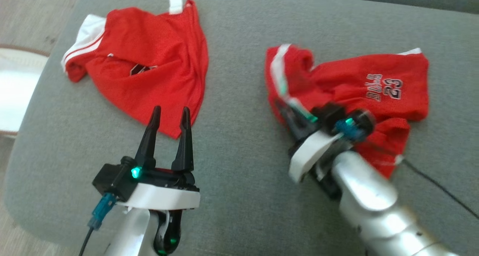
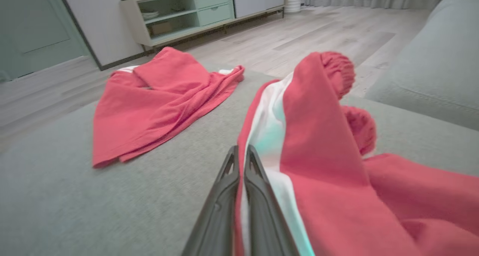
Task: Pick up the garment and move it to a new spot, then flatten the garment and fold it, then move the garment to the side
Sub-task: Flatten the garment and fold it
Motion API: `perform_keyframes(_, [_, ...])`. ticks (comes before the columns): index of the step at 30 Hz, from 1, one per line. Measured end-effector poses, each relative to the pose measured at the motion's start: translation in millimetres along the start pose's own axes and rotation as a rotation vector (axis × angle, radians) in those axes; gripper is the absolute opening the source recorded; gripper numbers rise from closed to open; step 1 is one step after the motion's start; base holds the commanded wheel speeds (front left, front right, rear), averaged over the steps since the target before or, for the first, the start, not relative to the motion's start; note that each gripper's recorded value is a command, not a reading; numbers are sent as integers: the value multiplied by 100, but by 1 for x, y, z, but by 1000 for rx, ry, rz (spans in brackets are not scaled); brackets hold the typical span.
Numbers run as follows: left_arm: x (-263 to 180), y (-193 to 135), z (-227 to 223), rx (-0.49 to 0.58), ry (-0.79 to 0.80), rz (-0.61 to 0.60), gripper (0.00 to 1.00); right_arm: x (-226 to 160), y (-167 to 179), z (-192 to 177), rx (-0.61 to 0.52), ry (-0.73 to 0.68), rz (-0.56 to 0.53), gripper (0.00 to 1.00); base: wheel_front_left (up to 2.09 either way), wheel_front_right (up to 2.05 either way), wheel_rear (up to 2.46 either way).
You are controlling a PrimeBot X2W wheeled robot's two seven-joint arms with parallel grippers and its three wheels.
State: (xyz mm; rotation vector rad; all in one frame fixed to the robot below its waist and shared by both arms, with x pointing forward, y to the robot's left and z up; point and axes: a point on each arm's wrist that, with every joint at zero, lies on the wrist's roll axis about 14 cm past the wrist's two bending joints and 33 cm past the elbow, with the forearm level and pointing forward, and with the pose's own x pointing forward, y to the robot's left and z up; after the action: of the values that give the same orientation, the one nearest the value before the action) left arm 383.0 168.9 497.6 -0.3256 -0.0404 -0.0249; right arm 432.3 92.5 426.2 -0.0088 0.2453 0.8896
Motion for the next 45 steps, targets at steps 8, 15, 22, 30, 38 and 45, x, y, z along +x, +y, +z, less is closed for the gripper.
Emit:
perform_keyframes(8, [8,-19,0,-6,-7,-62,100,-27,21,-14,-12,22,46,100,0,0,0])
perform_keyframes(15, [19,-32,1,-8,-15,-110,100,-50,-14,21,11,-108,-73,100,0,0,0])
perform_keyframes(22, [29,-50,6,-9,-38,-168,100,-118,-75,16,115,-190,-355,100,0,0,0])
perform_keyframes(30, [38,-72,9,-4,-58,-240,100,-209,-99,6,163,-273,-664,100,0,0,0])
perform_keyframes(38, [38,-71,-5,9,-20,-244,100,-234,-93,-5,223,-284,-729,100,0,0,0])
perform_keyframes(45, [38,-67,-11,9,-1,-237,100,-214,-73,-39,278,-170,-662,100,0,0,0])
